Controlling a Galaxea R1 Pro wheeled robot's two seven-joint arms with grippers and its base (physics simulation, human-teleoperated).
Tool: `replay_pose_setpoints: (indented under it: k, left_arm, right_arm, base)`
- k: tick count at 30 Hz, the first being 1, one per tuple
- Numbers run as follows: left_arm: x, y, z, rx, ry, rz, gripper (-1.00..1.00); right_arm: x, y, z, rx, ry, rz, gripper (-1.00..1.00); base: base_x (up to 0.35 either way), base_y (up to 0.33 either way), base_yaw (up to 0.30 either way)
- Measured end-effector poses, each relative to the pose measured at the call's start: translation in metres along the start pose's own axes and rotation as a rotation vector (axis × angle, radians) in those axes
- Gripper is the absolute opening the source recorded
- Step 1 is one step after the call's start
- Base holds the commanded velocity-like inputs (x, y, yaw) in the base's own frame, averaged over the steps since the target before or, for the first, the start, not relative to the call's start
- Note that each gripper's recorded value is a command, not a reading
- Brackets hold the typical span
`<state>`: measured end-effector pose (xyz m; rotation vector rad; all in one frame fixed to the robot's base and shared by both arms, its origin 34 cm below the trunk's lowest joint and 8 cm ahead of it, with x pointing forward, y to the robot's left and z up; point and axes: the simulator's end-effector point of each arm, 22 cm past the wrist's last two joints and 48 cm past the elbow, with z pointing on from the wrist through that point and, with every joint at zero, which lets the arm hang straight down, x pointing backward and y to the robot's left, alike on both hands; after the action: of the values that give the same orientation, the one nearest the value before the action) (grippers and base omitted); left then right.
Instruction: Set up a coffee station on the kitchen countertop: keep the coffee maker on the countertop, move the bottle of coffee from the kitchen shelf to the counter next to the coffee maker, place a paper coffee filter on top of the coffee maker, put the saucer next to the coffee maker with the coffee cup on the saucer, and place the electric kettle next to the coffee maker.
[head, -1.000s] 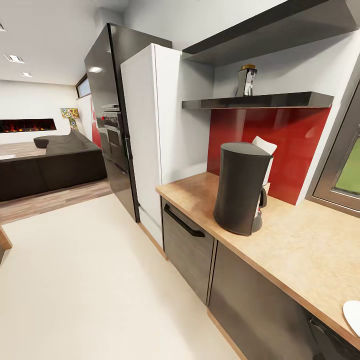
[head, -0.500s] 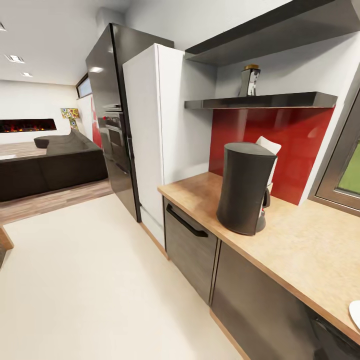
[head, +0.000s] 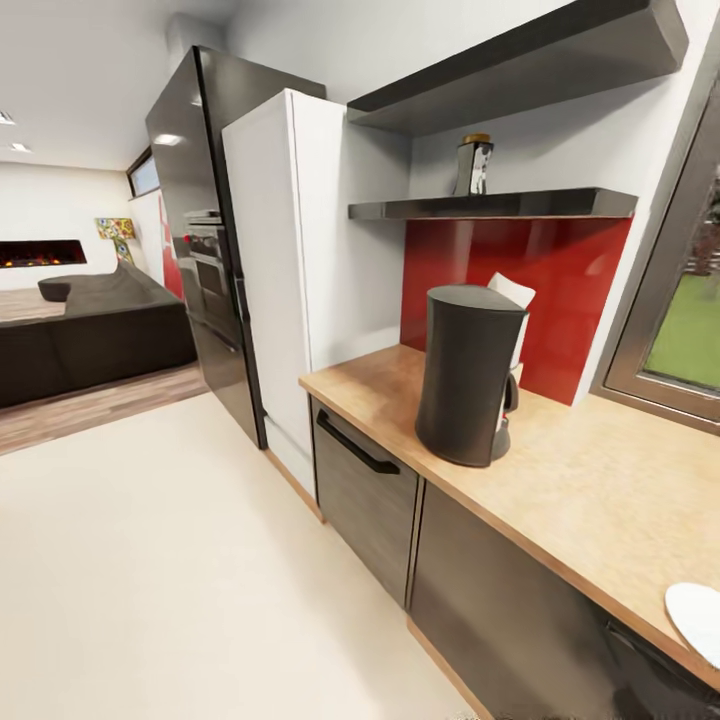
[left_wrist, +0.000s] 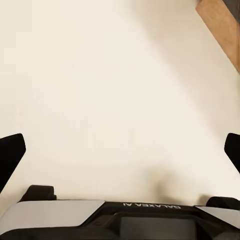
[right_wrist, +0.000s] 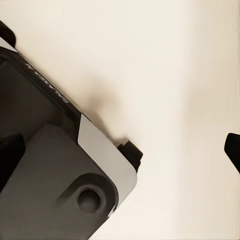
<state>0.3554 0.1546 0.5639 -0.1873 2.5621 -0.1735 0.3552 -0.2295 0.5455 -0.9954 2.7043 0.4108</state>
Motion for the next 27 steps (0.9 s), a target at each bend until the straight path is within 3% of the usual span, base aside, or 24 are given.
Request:
replay_pose_setpoints:
  k: [27]
  left_arm:
    - [-0.006, -0.0004, -0.0002, 0.002, -0.015, 0.002, 1.0]
  right_arm:
    - [-0.0052, -0.003, -0.0028, 0.01, -0.012, -0.007, 1.0]
  base:
    - [0.0, 0.0, -0.232]
